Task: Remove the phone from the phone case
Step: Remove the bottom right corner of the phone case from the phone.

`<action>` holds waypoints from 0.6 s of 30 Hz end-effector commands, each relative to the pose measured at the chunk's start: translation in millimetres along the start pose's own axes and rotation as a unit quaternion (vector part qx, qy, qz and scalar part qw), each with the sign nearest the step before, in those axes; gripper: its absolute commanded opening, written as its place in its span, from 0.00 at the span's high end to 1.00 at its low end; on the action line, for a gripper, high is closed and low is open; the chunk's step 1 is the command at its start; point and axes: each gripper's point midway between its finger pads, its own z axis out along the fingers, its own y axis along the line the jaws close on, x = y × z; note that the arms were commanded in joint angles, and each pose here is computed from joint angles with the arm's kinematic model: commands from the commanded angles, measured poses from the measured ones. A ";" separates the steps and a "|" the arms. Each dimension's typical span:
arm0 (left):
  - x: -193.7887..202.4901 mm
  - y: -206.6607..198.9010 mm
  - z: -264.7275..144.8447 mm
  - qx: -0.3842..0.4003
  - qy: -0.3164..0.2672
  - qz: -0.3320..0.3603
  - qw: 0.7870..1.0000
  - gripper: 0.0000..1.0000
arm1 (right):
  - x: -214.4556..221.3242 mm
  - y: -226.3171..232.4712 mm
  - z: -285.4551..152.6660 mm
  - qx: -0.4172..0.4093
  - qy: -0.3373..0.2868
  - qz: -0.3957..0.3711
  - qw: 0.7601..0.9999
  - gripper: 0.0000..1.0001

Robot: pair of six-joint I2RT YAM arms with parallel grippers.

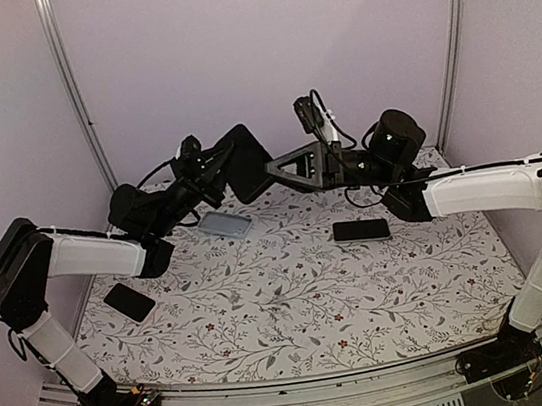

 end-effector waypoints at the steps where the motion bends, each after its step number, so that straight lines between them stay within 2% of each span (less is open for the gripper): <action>1: 8.8 -10.7 -2.6 0.000 0.010 0.036 0.999 1.00 | -2.1 3.9 -0.9 0.018 -0.016 -0.004 1.000 0.60; 5: 7.9 -8.7 -0.4 -0.008 0.009 0.038 0.999 1.00 | -3.1 6.6 -0.5 0.017 -0.013 -0.008 1.000 0.64; 8: 10.9 -5.4 1.2 -0.009 0.013 0.021 1.000 1.00 | -3.7 12.2 3.1 0.007 -0.008 -0.018 1.000 0.78; 10: 13.4 -1.2 2.7 -0.008 0.018 0.001 1.000 1.00 | -7.4 21.5 8.2 -0.006 -0.006 -0.035 0.999 0.83; 13: 17.8 9.2 6.0 -0.016 0.029 -0.033 0.999 1.00 | -14.9 38.4 18.4 -0.030 -0.001 -0.072 0.997 0.87; 18: 33.7 29.1 16.3 -0.044 0.067 -0.073 0.994 1.00 | -19.9 47.0 31.0 -0.054 0.014 -0.103 0.993 0.87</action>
